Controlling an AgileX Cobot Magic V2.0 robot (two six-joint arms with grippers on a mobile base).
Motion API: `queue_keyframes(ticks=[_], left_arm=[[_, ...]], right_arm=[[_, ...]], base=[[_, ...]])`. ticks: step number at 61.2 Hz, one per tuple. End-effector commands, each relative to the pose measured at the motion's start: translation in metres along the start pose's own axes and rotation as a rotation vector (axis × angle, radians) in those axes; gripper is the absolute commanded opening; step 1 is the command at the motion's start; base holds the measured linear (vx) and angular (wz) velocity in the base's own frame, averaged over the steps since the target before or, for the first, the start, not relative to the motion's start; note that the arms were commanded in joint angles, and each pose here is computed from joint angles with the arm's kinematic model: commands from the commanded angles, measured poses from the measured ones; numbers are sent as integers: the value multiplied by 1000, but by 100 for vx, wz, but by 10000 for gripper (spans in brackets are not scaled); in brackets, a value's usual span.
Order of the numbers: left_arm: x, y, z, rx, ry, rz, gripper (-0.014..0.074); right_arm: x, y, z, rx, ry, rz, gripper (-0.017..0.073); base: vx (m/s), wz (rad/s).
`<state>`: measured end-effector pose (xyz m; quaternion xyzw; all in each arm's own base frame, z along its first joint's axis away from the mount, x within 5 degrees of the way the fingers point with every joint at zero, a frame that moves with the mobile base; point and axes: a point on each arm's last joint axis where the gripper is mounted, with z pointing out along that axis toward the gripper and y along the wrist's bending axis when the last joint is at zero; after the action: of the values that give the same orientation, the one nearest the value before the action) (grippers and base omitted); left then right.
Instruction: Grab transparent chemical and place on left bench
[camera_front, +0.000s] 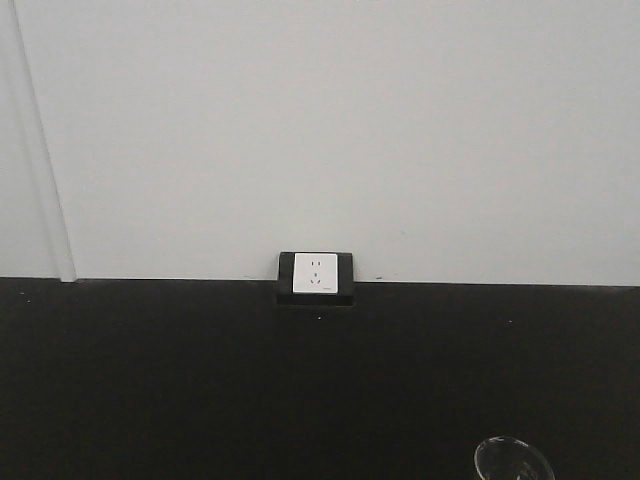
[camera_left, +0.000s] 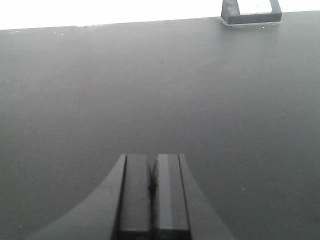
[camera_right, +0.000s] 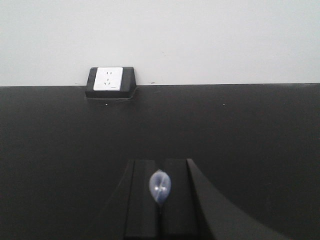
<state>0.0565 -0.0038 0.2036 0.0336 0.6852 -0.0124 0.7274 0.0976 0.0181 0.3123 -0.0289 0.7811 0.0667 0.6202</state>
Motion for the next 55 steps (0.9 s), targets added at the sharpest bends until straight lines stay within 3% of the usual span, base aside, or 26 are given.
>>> queue_keyframes(ticks=[1, 32, 55], left_arm=[[-3, 0, -1, -2, -81, -9, -3], [-3, 0, -1, -2, -81, -9, -3], [-3, 0, -1, -2, -81, -9, -3]], right_arm=[[-12, 3, -2, -26, -63, -37, -3], [-12, 3, -2, -26, -63, -37, -3], [-12, 3, -2, -26, -63, -37, -3]], base=[[0, 0], [-1, -4], [-9, -33]])
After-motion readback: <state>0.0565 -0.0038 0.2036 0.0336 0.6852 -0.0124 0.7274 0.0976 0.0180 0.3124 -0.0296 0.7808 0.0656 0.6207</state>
